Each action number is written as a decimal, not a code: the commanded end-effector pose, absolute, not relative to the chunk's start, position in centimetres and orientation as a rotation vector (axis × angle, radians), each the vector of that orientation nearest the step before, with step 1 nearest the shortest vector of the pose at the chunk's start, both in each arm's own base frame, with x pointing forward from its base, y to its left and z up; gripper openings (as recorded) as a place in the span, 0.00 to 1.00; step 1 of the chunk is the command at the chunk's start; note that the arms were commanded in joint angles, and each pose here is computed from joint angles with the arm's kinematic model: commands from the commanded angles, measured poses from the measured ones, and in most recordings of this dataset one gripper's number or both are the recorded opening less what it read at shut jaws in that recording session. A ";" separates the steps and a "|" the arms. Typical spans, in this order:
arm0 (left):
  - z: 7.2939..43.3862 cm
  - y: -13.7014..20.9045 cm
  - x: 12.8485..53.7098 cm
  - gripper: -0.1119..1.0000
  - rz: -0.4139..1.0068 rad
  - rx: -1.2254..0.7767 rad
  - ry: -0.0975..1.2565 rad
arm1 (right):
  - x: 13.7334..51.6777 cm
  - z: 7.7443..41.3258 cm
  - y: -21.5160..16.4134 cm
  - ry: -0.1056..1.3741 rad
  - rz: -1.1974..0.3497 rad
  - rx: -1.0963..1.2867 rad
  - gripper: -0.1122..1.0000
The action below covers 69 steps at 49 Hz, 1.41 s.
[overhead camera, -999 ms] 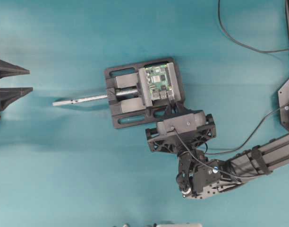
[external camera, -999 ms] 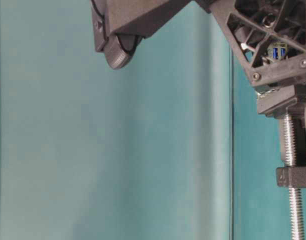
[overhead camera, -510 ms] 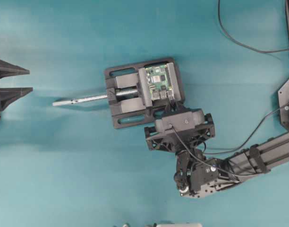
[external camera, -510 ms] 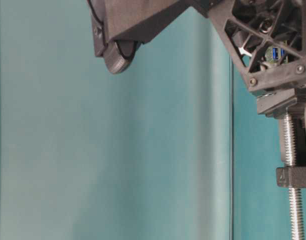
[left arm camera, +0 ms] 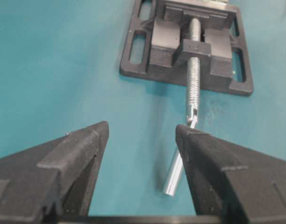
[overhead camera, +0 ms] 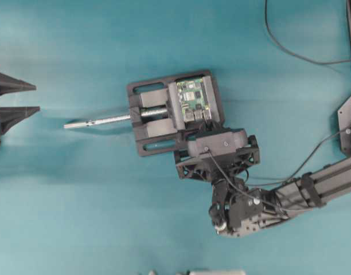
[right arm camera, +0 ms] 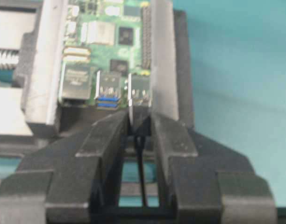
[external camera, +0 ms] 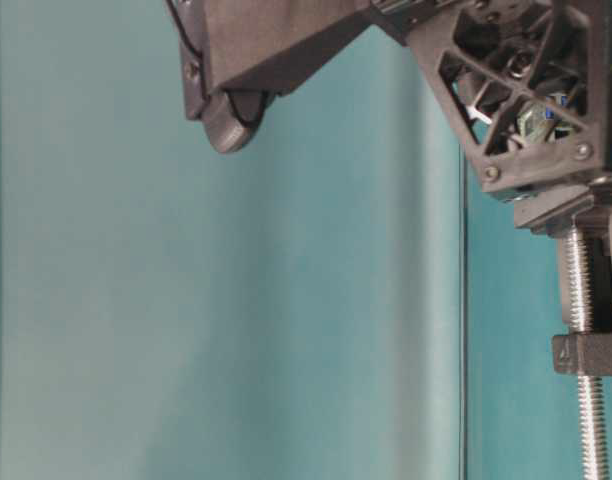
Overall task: Insert the USB into the fixed PCB.
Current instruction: 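Push the USB plug forward into the port with the right gripper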
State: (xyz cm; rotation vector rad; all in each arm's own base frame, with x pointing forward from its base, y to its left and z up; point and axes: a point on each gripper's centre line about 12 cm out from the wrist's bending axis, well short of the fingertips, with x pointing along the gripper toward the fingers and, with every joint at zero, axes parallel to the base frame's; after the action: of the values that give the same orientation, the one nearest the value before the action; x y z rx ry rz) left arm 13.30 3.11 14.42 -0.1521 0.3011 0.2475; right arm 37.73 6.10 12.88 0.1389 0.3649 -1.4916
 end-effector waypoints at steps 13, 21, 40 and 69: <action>14.9 3.2 13.5 0.78 0.250 -0.158 0.286 | 38.0 13.8 3.1 0.340 -1.577 0.156 0.27; 14.9 3.2 13.5 0.78 0.250 -0.160 0.286 | 38.0 13.9 3.1 0.338 -1.577 0.159 0.27; 14.8 3.2 13.5 0.78 0.250 -0.159 0.289 | 38.0 13.9 3.2 0.303 -1.582 0.191 0.27; 14.9 3.2 13.5 0.78 0.250 -0.157 0.288 | 38.1 13.6 4.5 0.308 -1.546 0.187 0.27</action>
State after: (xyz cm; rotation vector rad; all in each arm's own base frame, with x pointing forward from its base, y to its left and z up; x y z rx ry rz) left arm 13.30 3.11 14.44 -0.1519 0.2996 0.2475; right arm 37.75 5.98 12.77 0.1706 0.3341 -1.5036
